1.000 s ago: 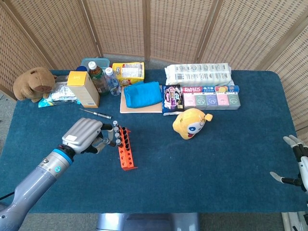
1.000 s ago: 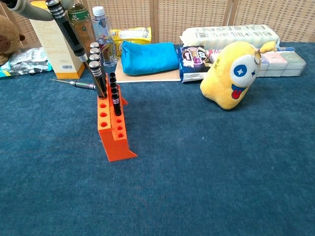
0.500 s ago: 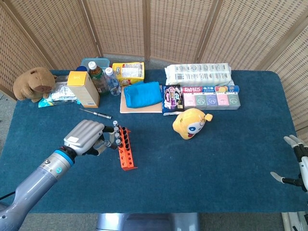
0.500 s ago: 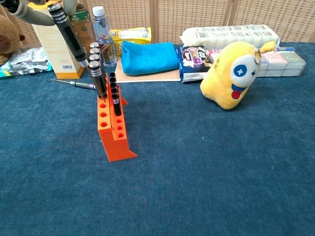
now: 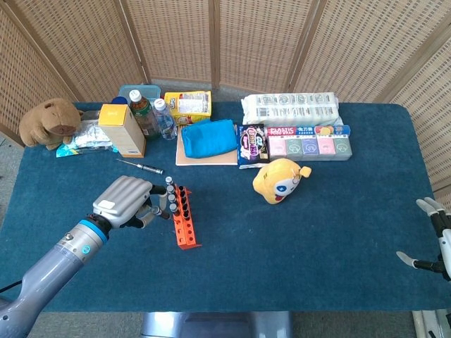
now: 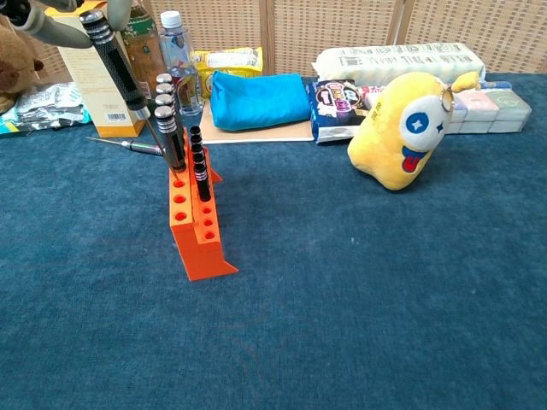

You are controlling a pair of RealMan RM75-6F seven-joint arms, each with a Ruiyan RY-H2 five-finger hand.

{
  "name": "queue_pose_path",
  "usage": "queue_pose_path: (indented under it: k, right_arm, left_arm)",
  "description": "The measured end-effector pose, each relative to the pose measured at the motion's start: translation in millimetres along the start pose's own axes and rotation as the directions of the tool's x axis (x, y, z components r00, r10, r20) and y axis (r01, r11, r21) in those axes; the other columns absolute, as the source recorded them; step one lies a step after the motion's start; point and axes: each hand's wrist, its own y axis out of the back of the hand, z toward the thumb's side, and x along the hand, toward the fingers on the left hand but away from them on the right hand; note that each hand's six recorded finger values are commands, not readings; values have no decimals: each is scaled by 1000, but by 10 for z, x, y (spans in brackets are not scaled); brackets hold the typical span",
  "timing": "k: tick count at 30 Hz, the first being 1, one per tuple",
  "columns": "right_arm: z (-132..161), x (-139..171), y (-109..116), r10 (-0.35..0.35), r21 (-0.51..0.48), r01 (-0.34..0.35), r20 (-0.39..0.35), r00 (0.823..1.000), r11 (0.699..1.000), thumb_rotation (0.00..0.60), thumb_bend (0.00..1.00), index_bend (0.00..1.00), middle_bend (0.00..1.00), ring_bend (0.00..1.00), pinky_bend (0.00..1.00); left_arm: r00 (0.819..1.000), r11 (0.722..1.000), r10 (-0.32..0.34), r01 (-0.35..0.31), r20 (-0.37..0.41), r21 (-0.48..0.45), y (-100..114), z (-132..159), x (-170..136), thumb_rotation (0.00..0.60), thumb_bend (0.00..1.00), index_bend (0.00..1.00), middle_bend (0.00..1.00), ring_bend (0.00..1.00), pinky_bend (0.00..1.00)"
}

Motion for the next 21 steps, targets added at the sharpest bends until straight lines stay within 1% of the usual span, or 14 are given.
queue_pose_path:
  k: [18,20,21]
  right_arm:
    - [-3,1,8,-2,-1,2,0,1000,1000,600,0,92,54,6,0]
    - [-5,1,11,-2,-2,2,1,1000,1000,600,0,92,54,6,0]
    - [-5,1,12,-3,-3,3,1,1000,1000,600,0,92,55,6,0]
  left_arm:
    - [1000,1000,-16,16,-13,9,-64,5,63,600,378,564,1000,1000,1000]
    - [1000,1000,-17,17,-12,11,-69,12,66,600,375,518,1000,1000,1000]
    - [1000,1000,-18,18,-11,13,-71,16,67,600,372,465,1000,1000,1000]
